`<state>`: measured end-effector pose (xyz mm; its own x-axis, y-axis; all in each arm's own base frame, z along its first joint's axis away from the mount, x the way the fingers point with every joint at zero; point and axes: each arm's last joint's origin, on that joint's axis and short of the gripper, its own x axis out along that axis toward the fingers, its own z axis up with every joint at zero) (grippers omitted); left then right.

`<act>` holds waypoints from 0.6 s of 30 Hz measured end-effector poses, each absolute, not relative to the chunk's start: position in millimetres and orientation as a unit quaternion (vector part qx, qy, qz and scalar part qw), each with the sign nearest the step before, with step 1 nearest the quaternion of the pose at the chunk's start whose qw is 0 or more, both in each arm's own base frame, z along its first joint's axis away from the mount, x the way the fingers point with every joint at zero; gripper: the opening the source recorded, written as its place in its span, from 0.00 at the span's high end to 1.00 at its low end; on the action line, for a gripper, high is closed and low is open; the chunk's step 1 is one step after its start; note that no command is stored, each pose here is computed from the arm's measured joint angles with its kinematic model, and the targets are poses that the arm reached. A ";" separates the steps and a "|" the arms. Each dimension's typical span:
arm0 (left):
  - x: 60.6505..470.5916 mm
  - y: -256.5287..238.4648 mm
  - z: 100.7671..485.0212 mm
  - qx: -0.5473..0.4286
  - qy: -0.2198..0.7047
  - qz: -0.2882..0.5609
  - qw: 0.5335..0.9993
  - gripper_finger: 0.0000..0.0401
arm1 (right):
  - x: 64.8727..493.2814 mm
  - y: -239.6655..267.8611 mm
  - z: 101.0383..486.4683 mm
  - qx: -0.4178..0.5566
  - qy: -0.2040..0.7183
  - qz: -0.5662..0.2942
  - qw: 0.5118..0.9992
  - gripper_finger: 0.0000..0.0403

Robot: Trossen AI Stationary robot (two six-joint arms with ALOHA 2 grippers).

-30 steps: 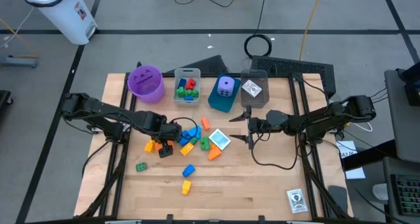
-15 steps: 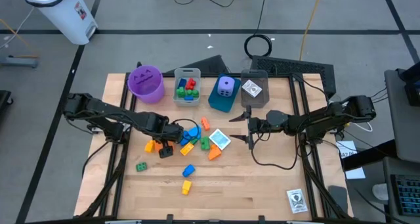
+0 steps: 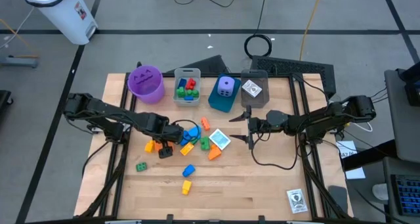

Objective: Pick & Place Toys
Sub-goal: Put the orange dice into the blue bin

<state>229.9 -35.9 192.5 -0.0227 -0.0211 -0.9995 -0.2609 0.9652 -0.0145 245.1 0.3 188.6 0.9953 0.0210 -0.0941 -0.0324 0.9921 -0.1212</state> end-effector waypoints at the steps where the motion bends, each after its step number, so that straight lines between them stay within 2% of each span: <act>1: 229.8 -35.9 192.5 -0.099 0.710 0.087 0.692 0.03 | 245.1 0.3 188.6 -0.061 0.046 0.013 0.997 0.29; 10: 230.1 -32.4 192.3 -0.101 0.709 0.097 0.691 0.03 | 245.1 0.3 188.6 -0.061 0.046 0.013 0.997 0.29; 18: 230.7 -26.4 192.3 -0.104 0.709 0.098 0.690 0.18 | 245.1 0.3 188.5 -0.061 0.047 0.013 0.997 0.29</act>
